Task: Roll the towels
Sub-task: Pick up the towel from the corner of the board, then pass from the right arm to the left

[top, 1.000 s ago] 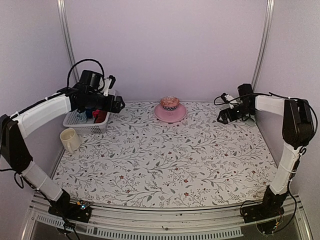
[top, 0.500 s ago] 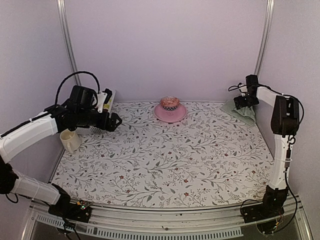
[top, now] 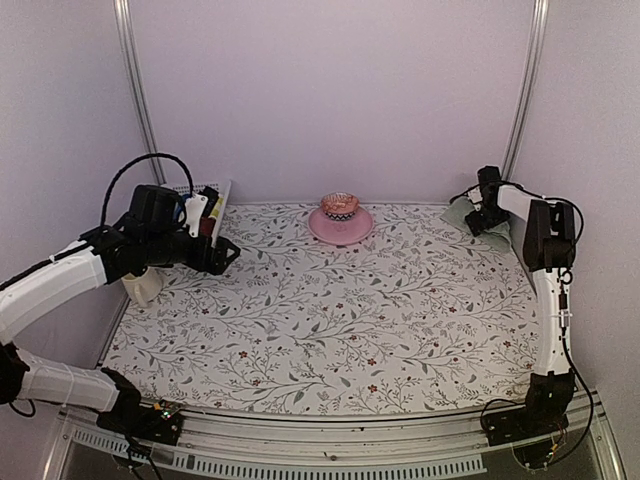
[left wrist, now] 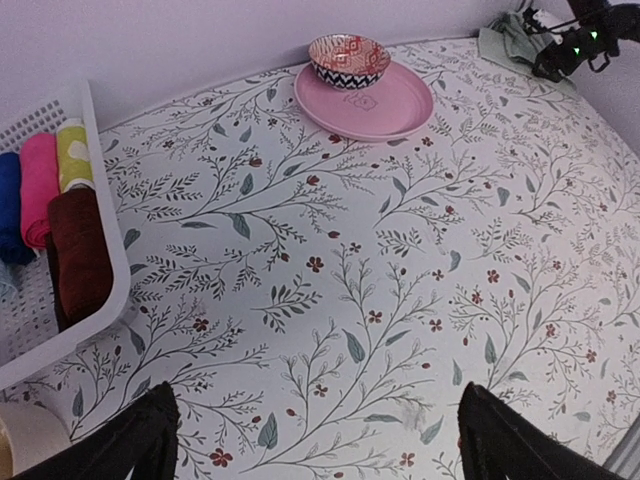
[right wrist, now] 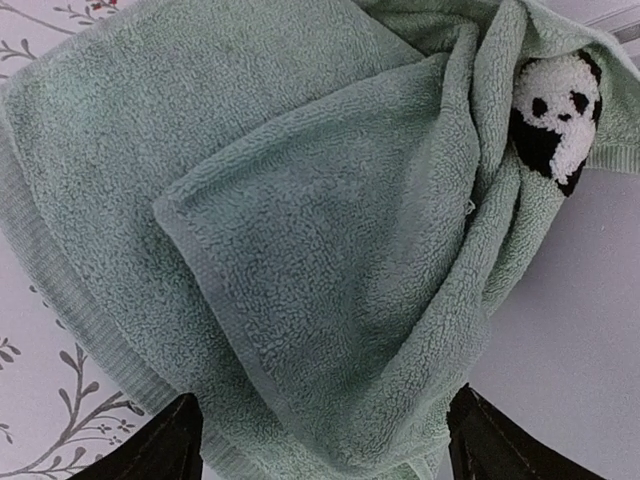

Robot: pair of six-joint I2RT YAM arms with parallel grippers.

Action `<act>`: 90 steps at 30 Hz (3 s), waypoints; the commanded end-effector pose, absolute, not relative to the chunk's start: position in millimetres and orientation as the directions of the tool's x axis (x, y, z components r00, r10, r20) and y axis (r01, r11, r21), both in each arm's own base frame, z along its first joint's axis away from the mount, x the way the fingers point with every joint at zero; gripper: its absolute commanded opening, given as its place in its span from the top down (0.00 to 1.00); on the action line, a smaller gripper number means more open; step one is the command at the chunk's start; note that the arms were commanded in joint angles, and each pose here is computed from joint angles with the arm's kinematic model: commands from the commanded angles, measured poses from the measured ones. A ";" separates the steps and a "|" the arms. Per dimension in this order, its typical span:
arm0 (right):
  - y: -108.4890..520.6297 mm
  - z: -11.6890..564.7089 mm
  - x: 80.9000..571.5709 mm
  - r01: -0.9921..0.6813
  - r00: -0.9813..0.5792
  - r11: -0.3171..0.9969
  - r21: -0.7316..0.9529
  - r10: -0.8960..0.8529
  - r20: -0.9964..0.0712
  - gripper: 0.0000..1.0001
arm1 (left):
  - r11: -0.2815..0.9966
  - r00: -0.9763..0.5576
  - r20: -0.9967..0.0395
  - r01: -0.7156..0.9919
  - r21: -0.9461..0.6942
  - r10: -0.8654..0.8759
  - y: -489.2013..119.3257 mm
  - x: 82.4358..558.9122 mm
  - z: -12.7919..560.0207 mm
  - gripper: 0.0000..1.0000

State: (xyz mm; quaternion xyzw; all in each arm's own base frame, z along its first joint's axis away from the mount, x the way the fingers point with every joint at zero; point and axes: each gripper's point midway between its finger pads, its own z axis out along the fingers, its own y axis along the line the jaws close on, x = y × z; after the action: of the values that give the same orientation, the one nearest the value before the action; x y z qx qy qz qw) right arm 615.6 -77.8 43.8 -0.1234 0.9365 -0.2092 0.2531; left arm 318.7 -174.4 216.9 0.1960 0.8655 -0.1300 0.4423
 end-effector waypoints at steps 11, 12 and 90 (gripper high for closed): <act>-86.7 31.4 617.2 -0.123 -0.860 0.815 -0.567 -0.373 -0.349 0.41 | 0.883 -0.522 -0.821 0.466 -0.047 0.232 -179.4 322.8 213.7 0.03; -87.3 30.1 616.9 -0.128 -0.861 0.810 -0.572 -0.377 -0.341 0.47 | 0.884 -0.522 -0.821 0.466 -0.048 0.231 -179.4 322.9 213.8 0.03; 126.4 59.9 442.2 -0.630 -0.664 0.747 -0.211 -0.659 -0.352 0.91 | 0.199 -0.025 -0.744 0.969 0.146 0.668 -608.3 172.1 57.2 0.03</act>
State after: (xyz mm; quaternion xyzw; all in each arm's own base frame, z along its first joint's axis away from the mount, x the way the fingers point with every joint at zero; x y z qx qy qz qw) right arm 436.4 131.9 57.8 -0.3697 0.9073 -0.0328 0.1976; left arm 185.1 -598.2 70.6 0.5746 0.6954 -0.2006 0.3822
